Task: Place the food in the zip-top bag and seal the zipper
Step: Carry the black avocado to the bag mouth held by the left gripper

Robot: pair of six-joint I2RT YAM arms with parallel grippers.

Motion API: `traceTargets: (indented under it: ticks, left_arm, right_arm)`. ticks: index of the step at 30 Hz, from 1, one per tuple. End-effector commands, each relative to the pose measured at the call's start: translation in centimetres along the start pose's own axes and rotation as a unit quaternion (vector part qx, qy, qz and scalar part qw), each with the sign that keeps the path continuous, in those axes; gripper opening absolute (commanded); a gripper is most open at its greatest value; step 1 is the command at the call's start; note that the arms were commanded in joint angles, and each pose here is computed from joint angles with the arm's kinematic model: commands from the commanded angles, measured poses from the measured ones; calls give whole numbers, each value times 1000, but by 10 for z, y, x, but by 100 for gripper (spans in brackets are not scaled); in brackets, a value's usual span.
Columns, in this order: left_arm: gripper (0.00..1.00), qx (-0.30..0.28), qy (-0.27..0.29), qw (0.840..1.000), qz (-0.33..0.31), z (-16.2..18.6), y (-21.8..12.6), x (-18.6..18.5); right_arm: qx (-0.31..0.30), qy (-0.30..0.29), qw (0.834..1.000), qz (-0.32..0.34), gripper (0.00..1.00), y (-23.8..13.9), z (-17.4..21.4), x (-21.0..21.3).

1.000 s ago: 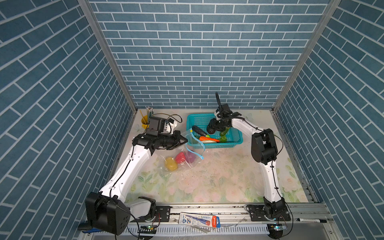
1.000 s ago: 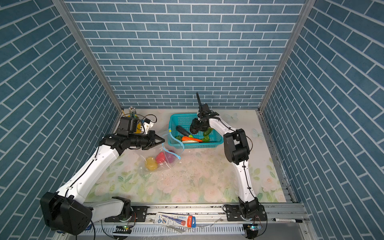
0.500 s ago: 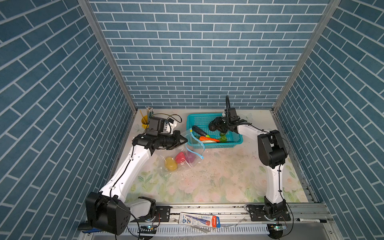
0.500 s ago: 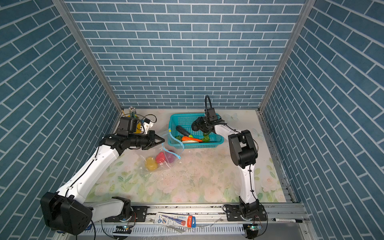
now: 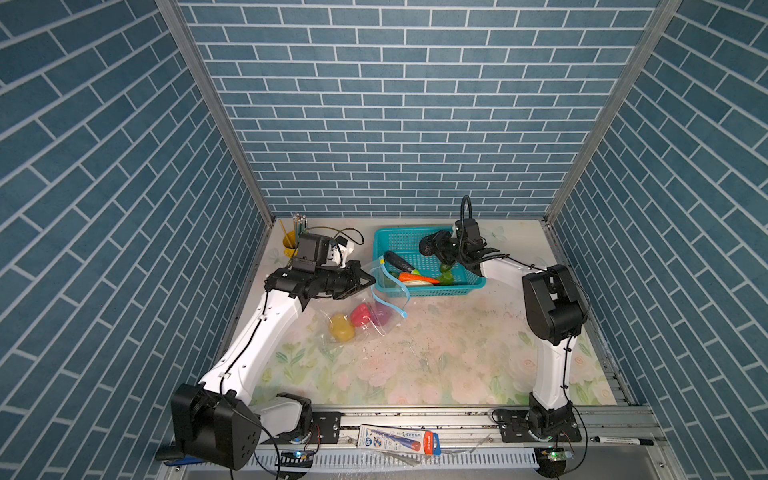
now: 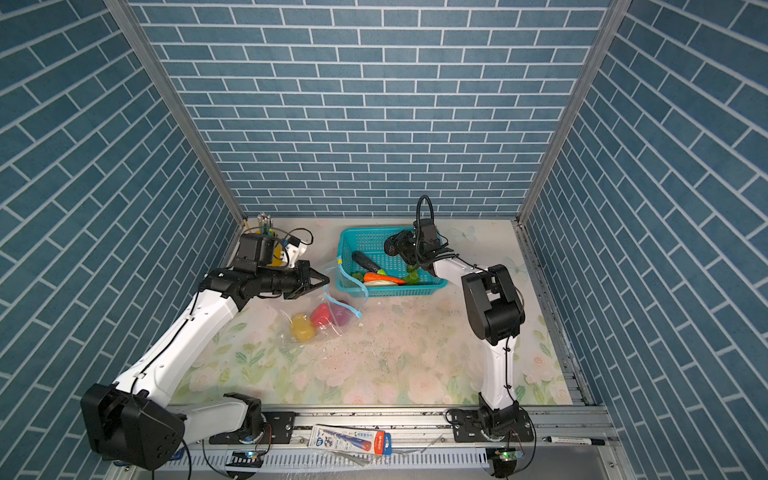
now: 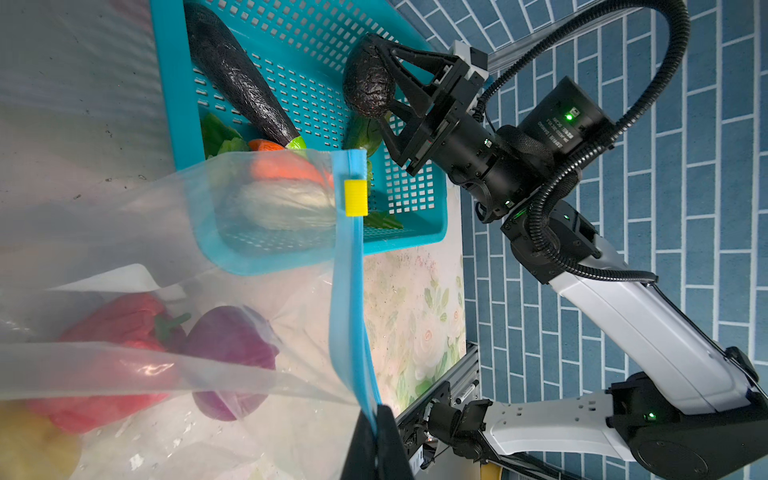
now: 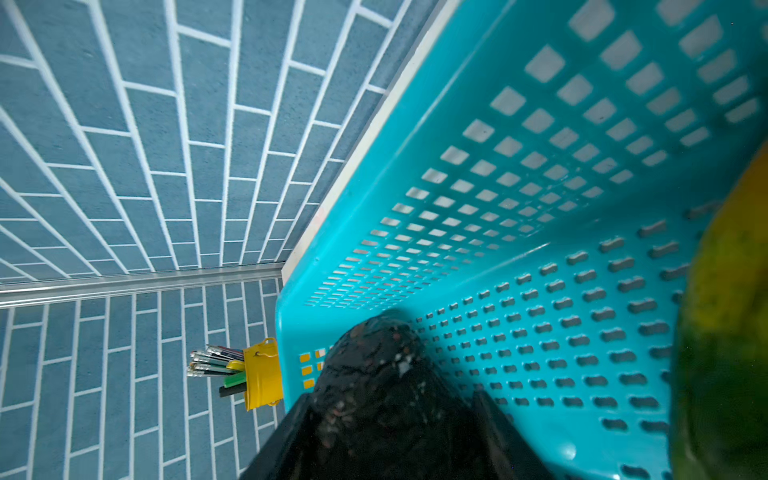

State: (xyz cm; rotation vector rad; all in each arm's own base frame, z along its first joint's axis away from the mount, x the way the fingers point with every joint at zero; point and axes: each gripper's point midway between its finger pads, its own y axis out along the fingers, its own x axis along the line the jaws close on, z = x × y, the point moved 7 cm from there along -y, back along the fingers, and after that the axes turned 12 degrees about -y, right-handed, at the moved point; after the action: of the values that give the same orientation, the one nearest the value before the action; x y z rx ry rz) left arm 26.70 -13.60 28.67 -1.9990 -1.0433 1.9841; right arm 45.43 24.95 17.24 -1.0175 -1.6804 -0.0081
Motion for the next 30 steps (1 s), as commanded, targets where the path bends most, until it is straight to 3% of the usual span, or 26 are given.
traceTargets:
  ticks: [1, 7, 20, 30]
  left_arm:
    - [0, 1, -3, 1000, 6, -3, 4, 3]
    - [0, 1, -6, 1000, 7, -7, 8, 4]
    - [0, -3, -14, 1000, 9, -14, 17, 6]
    - [0, -1, -22, 1000, 15, -19, 22, 6]
  right_arm:
    - [-29, 11, 999, -35, 26, -21, -6, 25]
    - [5, -11, 999, -50, 26, -41, 13, 39]
    - [60, -142, 987, -32, 26, -105, 67, 65]
    - [93, -247, 962, -70, 26, -118, 102, 90]
